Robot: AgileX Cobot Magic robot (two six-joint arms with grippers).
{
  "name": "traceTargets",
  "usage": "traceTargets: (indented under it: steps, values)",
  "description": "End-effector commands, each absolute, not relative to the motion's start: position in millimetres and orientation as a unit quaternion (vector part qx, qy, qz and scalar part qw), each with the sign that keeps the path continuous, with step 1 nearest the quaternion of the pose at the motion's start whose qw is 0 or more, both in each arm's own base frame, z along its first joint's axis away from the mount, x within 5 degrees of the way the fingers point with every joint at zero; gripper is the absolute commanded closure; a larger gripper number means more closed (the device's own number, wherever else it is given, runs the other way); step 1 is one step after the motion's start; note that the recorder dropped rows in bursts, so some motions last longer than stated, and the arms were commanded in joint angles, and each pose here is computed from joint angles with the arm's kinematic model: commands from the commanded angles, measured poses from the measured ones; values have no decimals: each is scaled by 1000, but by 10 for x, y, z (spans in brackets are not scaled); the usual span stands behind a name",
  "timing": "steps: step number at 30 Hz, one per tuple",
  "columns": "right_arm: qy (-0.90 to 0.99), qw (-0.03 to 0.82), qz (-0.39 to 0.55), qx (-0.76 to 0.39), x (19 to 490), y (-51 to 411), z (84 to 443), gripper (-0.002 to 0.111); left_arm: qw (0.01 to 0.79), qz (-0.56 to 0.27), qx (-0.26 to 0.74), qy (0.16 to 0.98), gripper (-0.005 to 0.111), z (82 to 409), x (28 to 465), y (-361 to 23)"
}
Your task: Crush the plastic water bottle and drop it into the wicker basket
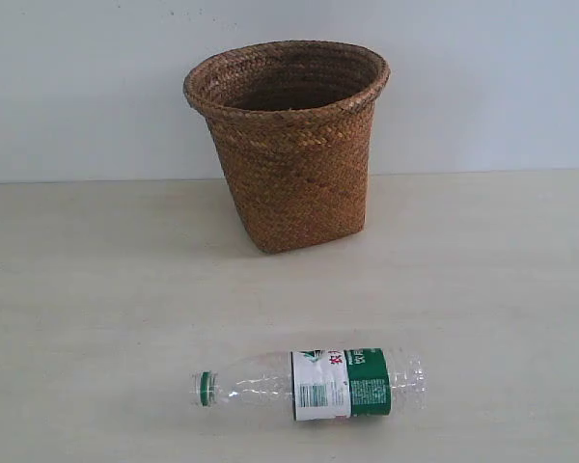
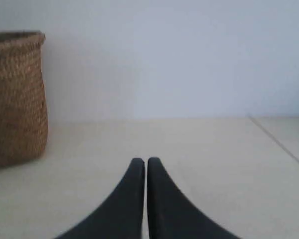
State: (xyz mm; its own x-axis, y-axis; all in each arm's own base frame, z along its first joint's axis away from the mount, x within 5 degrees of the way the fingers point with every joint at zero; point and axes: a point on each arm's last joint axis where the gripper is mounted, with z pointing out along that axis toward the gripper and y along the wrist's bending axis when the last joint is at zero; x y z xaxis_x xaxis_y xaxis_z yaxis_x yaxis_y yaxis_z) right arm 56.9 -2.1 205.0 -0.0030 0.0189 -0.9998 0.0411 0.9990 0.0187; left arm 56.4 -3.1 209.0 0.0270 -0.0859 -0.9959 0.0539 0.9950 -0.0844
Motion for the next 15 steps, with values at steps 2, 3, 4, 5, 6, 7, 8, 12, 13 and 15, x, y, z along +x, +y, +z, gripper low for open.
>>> traceTargets:
  steps: [2,3,4,5,6,7,8,12,13,15]
  values:
    - [615,784,42,75,538,-43,2264,108,761,-63,-31,644,102,2205,552,-16]
    - [605,789,59,90,534,-46,2282,108,772,-73,-40,630,102,2237,546,-12]
    - [588,800,71,99,524,-51,2316,108,785,-89,-54,610,102,2280,536,-7]
    - [571,811,77,103,512,-55,2351,108,798,-109,-69,588,102,2324,524,-1]
    - [553,822,86,107,500,-57,2385,108,811,-129,-83,565,102,2370,508,5]
    - [539,830,90,108,488,-58,2412,108,821,-141,-89,545,102,2407,494,8]
    - [530,837,89,105,480,-57,2432,108,835,-150,-88,522,102,2453,473,7]
    - [525,842,83,91,433,-41,2635,108,854,-173,-58,487,102,2579,447,-49]
    - [522,844,82,89,416,-38,2716,108,853,-179,-53,487,102,2643,456,-62]
    - [518,847,80,85,413,-36,2852,108,851,-185,-47,490,102,2763,490,-79]
